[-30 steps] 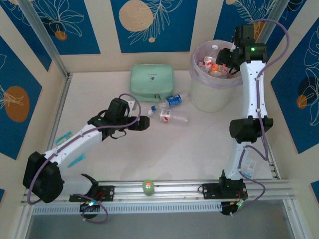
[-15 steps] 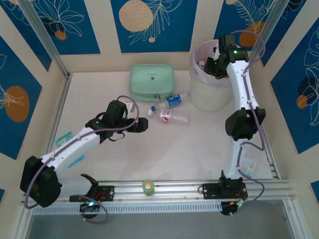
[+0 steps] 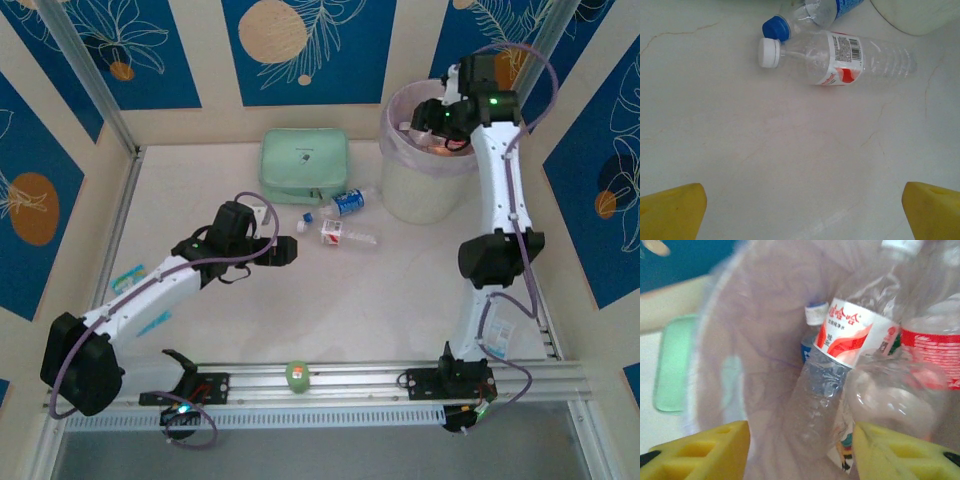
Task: Put the plastic bottles in the bin
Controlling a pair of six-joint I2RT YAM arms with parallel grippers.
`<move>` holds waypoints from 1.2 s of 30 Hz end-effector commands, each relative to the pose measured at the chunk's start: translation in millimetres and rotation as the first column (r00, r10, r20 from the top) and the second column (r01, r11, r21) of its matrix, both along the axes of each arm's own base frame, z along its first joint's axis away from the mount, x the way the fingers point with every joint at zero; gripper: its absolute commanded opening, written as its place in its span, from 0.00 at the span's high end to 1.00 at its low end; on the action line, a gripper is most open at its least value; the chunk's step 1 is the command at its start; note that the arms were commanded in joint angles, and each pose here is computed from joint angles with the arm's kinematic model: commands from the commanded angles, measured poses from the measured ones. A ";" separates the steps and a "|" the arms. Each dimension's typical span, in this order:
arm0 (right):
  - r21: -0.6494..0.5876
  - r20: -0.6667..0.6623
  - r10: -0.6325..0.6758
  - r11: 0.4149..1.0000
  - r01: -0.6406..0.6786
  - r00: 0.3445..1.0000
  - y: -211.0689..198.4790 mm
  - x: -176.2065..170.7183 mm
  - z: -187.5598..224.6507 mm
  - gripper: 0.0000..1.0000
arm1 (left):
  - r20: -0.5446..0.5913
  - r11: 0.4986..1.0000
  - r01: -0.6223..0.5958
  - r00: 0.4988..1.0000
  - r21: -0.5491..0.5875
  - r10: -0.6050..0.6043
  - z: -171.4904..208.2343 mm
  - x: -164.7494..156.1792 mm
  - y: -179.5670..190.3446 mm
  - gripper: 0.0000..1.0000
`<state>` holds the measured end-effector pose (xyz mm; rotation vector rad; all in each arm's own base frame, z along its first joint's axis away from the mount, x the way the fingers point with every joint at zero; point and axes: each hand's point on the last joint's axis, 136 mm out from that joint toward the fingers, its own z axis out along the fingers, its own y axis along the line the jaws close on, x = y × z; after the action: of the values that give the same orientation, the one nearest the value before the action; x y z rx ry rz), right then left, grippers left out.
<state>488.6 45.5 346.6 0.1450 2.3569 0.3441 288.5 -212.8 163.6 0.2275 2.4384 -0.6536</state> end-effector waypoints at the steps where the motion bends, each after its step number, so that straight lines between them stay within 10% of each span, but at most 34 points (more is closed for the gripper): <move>1: -0.007 0.164 0.100 0.995 -0.100 0.981 13.8 -36.5 61.8 0.36 | -0.007 1.000 -0.004 1.000 -0.001 0.004 -2.7 1.6 -0.2 0.00; 8: -0.182 0.284 0.468 0.883 -0.432 0.837 78.6 -87.4 60.8 0.16 | -0.002 1.000 -0.014 1.000 0.017 0.015 -3.5 2.6 3.4 0.00; 20: -0.421 -0.168 0.914 0.273 -0.865 0.370 175.4 -152.5 -122.9 0.01 | -0.002 0.999 -0.035 0.999 0.016 0.035 -3.3 7.3 3.2 0.00; 36: -0.248 -0.446 0.862 0.139 -0.959 0.240 188.5 -97.4 -267.5 0.01 | 0.025 0.999 -0.049 0.999 0.007 0.049 6.4 4.3 7.9 0.00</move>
<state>392.6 229.6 73.7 -1.7039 2.3354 0.2248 291.7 -209.4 162.0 0.2018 2.4390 -0.6261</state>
